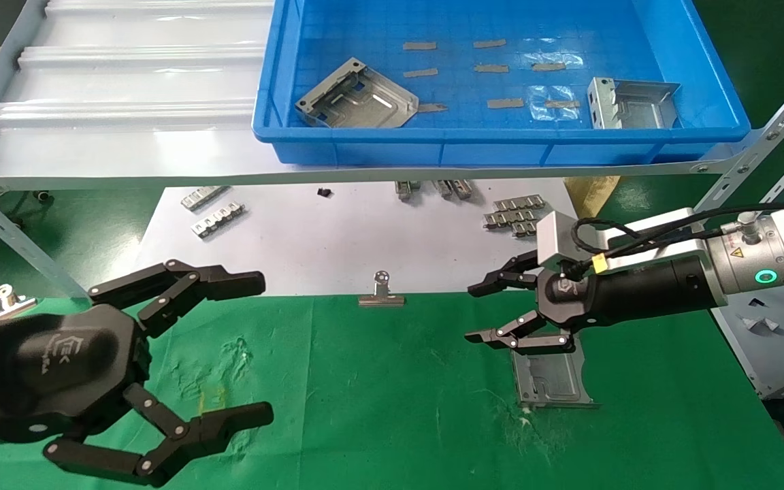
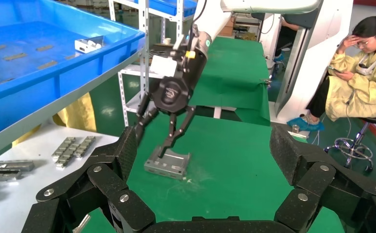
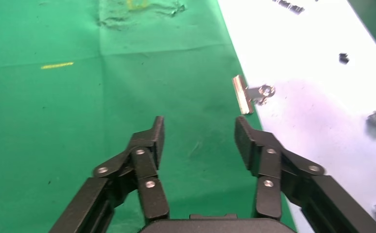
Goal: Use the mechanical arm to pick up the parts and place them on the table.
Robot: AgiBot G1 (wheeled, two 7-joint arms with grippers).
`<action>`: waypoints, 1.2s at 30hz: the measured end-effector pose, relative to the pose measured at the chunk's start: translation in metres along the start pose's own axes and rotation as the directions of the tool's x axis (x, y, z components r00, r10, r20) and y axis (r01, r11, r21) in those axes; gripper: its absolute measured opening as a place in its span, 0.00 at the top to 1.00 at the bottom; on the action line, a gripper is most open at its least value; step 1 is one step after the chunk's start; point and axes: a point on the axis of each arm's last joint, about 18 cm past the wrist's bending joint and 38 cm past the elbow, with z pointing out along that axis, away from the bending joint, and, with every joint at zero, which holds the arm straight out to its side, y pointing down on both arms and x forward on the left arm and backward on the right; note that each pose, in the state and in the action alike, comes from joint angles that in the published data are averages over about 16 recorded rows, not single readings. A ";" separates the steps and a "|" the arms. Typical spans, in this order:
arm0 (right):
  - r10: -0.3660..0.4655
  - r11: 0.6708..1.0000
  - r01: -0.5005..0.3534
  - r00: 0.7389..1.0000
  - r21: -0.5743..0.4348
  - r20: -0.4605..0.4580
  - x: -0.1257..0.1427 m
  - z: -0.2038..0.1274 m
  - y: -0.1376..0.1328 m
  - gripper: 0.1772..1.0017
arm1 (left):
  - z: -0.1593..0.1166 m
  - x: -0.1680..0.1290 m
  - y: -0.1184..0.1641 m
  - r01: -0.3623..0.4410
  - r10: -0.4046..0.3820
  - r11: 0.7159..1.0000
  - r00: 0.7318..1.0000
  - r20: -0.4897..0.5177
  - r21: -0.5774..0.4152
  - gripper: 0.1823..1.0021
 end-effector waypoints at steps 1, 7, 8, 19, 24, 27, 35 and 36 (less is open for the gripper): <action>0.004 1.000 -0.004 1.000 0.012 -0.004 0.000 0.000 -0.002 0.59 | 0.000 0.000 0.000 0.000 0.000 1.000 1.000 0.000 0.000 0.00; 0.014 0.999 -0.013 1.000 0.042 -0.010 0.001 0.000 -0.005 0.43 | 0.000 0.000 0.000 0.000 0.000 1.000 1.000 0.000 0.000 0.00; 0.014 0.999 -0.013 1.000 0.043 -0.009 0.000 0.000 -0.005 0.41 | 0.000 0.000 0.000 0.000 0.000 1.000 1.000 0.000 0.000 0.00; 0.044 0.992 -0.046 0.999 0.121 0.018 -0.014 0.014 -0.003 0.15 | 0.000 0.000 0.000 0.000 0.000 1.000 1.000 0.000 0.000 0.00; 0.070 0.978 -0.075 0.997 0.195 0.032 -0.024 0.020 -0.006 0.08 | 0.000 0.000 0.000 0.000 0.000 1.000 1.000 0.000 0.000 0.00; 0.085 0.967 -0.092 0.996 0.240 0.040 -0.031 0.022 -0.007 0.04 | 0.000 0.000 0.000 0.000 0.000 1.000 1.000 0.000 0.000 0.00; 0.117 0.929 -0.129 0.992 0.347 0.055 -0.048 0.021 -0.014 0.01 | 0.000 0.000 0.000 0.000 0.000 1.000 1.000 0.000 0.000 0.00; 0.121 0.924 -0.133 0.991 0.359 0.056 -0.050 0.020 -0.015 0.01 | 0.000 0.000 0.000 0.000 0.000 1.000 1.000 0.000 0.000 0.00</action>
